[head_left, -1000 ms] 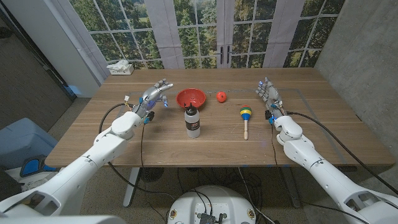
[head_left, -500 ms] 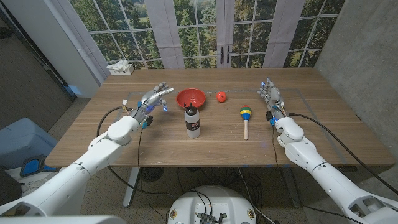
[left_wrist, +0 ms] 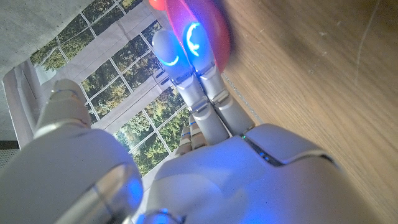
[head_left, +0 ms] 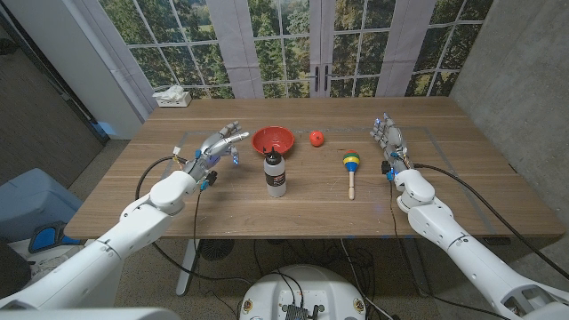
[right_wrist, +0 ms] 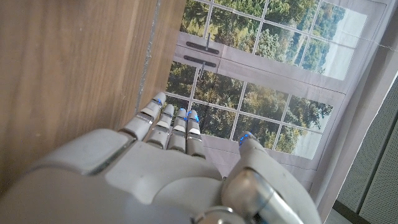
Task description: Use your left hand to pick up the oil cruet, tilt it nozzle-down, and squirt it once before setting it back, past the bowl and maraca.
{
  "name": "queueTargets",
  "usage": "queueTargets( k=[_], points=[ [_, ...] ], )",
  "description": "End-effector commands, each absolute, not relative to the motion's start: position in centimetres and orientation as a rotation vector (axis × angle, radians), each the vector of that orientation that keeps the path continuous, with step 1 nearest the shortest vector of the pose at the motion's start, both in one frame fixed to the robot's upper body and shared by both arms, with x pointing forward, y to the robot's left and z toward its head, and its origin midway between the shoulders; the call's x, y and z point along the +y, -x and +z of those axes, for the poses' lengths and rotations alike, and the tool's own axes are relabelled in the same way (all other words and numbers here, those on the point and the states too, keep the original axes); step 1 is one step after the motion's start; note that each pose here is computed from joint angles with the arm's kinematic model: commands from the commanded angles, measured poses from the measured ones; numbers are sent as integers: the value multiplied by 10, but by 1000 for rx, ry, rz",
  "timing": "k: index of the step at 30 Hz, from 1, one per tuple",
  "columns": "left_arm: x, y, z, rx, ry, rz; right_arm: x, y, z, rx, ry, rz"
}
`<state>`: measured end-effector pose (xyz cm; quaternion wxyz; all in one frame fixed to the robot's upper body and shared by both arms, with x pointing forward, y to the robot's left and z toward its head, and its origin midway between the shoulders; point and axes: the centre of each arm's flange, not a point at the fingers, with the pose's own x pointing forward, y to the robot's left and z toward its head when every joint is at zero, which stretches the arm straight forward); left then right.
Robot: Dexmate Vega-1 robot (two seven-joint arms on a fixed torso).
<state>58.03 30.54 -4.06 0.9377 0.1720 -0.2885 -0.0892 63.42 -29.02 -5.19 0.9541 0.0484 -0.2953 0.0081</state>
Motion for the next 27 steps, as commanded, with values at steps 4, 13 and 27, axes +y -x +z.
queueTargets(
  k=[4,13,27],
  points=[
    [307,-562,-51,-590,-378,-215,-290,-630,-56,-594,-111,-20],
    [305,-551,-60,-580,-394,-241,-290,-627,-61,-590,-119,-29],
    [307,-527,-76,-550,-405,-236,-296,-628,-63,-568,-123,-42]
  ],
)
